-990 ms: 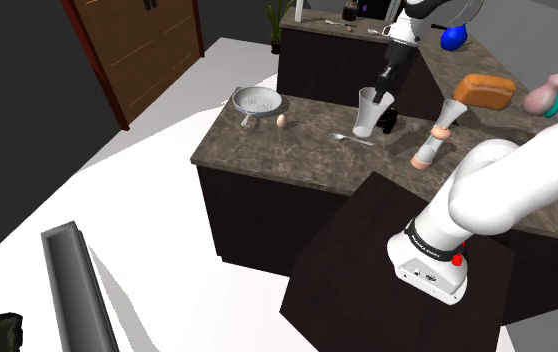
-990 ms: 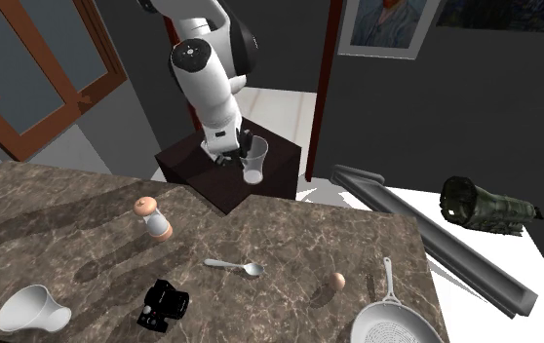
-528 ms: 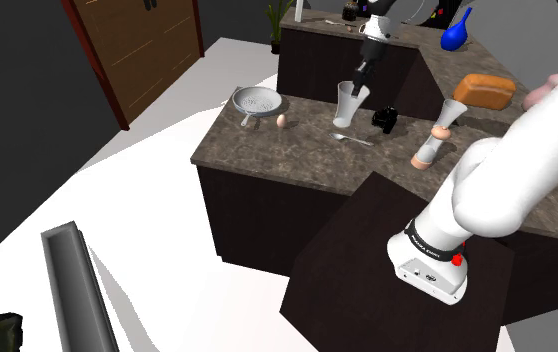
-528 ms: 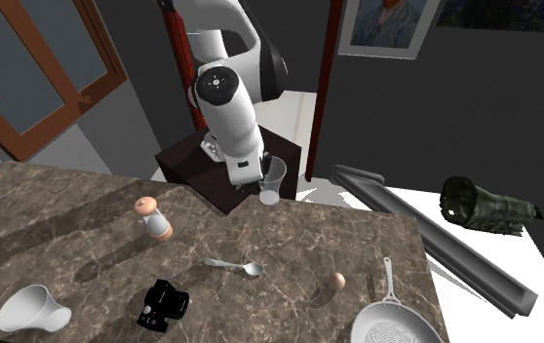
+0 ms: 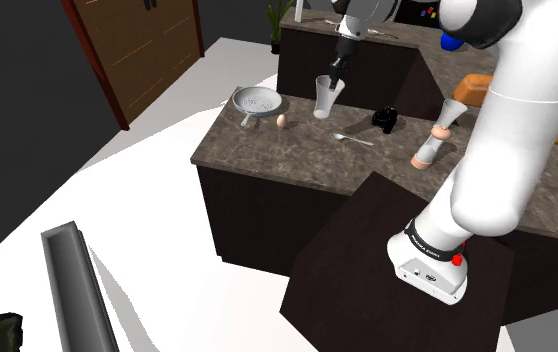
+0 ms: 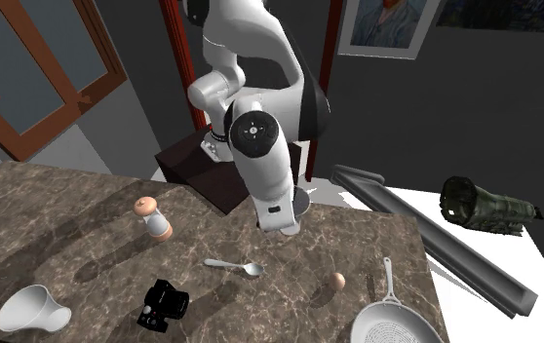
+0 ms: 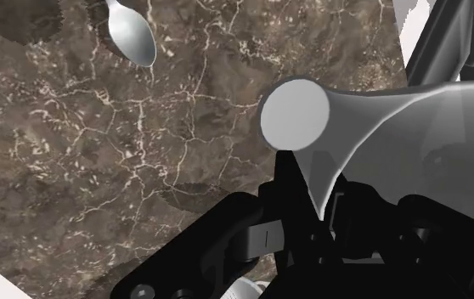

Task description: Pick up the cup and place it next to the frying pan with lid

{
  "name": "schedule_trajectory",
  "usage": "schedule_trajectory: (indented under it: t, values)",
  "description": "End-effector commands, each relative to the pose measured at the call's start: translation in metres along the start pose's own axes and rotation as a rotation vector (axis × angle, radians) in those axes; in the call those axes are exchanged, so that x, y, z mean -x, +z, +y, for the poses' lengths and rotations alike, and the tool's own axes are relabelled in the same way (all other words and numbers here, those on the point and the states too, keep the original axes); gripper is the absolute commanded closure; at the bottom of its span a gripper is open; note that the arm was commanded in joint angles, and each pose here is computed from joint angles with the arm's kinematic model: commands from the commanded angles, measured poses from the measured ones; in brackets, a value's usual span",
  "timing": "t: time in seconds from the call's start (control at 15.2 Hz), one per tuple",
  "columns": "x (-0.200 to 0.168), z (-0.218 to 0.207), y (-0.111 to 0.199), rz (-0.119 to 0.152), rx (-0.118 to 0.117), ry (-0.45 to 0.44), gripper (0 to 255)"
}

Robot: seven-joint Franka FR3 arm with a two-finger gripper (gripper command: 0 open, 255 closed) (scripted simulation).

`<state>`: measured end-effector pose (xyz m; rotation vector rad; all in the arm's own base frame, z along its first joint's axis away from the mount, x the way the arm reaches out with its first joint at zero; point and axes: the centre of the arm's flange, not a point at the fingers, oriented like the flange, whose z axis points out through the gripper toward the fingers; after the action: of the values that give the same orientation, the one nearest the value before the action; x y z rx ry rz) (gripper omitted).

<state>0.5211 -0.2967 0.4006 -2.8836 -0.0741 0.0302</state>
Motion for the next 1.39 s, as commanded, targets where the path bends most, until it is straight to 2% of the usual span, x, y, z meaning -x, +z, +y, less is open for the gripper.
schedule_trajectory:
  t: [0.0, 0.79, 1.32]
  values:
    - [-0.025, 0.01, 0.002, 0.001, -0.002, -0.001, 255]
    - [-0.169, 0.064, 0.023, 0.001, -0.002, -0.001, 255]
    - [-0.17, 0.075, 0.063, 0.001, -0.002, -0.001, 255]
